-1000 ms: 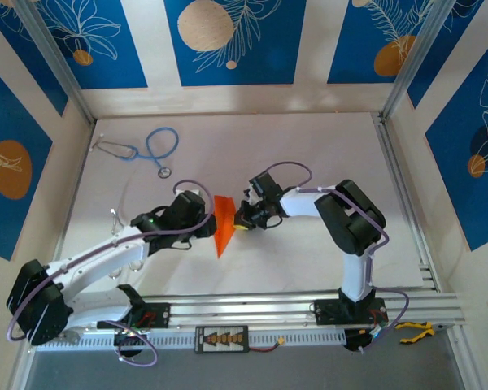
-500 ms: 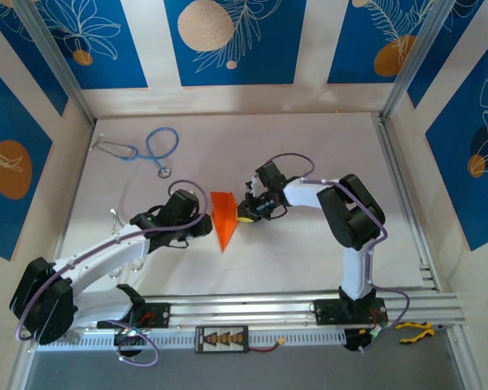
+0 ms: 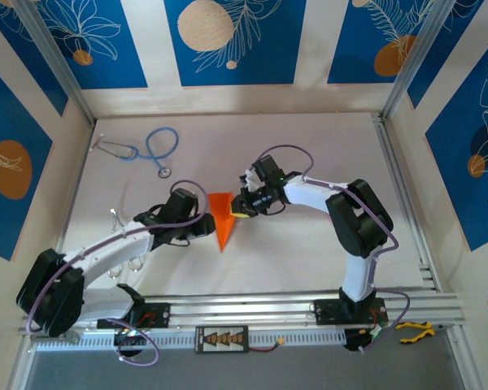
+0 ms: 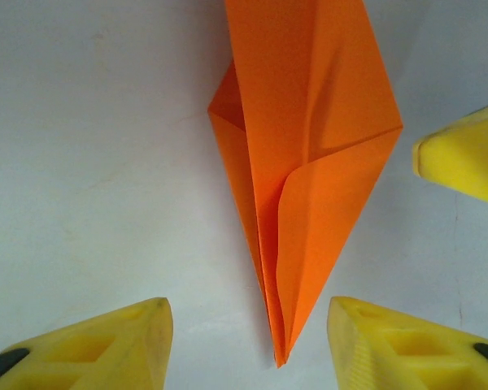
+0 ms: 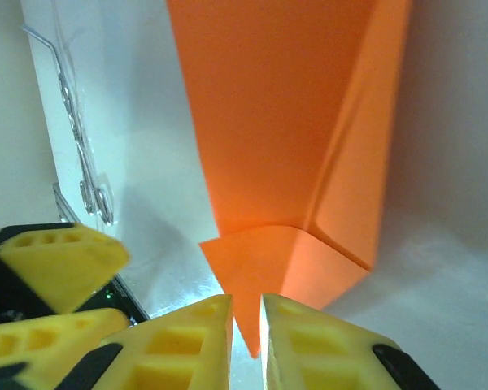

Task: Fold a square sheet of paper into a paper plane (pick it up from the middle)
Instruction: Turn over a paper plane at the center of the table.

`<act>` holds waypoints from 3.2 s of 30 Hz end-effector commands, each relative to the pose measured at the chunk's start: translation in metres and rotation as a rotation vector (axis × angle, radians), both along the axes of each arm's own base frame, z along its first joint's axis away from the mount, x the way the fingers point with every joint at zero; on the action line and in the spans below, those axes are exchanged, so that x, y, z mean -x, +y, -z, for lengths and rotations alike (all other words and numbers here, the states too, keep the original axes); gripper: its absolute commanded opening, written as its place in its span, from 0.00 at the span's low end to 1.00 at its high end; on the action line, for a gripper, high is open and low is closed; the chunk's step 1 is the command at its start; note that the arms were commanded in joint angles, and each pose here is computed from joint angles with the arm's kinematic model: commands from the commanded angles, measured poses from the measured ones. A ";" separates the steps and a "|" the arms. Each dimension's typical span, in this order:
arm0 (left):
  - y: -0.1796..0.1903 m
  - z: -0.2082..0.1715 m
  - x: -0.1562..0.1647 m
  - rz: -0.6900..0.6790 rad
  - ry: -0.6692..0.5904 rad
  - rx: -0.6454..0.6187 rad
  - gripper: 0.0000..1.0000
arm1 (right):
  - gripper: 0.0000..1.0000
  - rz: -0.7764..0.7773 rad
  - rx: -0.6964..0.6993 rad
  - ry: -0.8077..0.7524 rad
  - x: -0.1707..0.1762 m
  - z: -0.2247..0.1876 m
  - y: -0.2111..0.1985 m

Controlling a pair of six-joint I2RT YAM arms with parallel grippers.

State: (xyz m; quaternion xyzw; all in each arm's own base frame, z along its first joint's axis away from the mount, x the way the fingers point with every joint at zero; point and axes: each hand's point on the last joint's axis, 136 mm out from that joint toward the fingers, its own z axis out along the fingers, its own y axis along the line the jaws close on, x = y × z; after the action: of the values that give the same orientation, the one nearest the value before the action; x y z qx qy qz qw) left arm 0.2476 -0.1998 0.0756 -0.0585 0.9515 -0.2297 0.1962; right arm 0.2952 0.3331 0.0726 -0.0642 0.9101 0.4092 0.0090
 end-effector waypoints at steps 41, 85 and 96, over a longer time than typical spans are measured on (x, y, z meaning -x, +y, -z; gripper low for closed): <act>-0.061 0.041 -0.024 0.170 0.089 0.034 0.30 | 0.08 0.065 0.059 0.137 0.002 0.057 -0.012; -0.044 0.052 -0.025 0.389 0.202 -0.739 0.00 | 0.17 0.320 0.042 0.061 0.032 0.018 -0.115; -0.060 0.060 -0.022 0.382 0.211 -0.796 0.01 | 0.17 0.325 0.056 0.077 0.040 0.025 -0.120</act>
State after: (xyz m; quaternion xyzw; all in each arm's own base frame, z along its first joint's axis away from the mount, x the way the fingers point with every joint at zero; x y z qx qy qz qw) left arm 0.2767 -0.2608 0.0208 0.1743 0.9757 0.1094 0.0751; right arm 0.2610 0.2169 0.0493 0.0923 0.9186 0.3818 0.0435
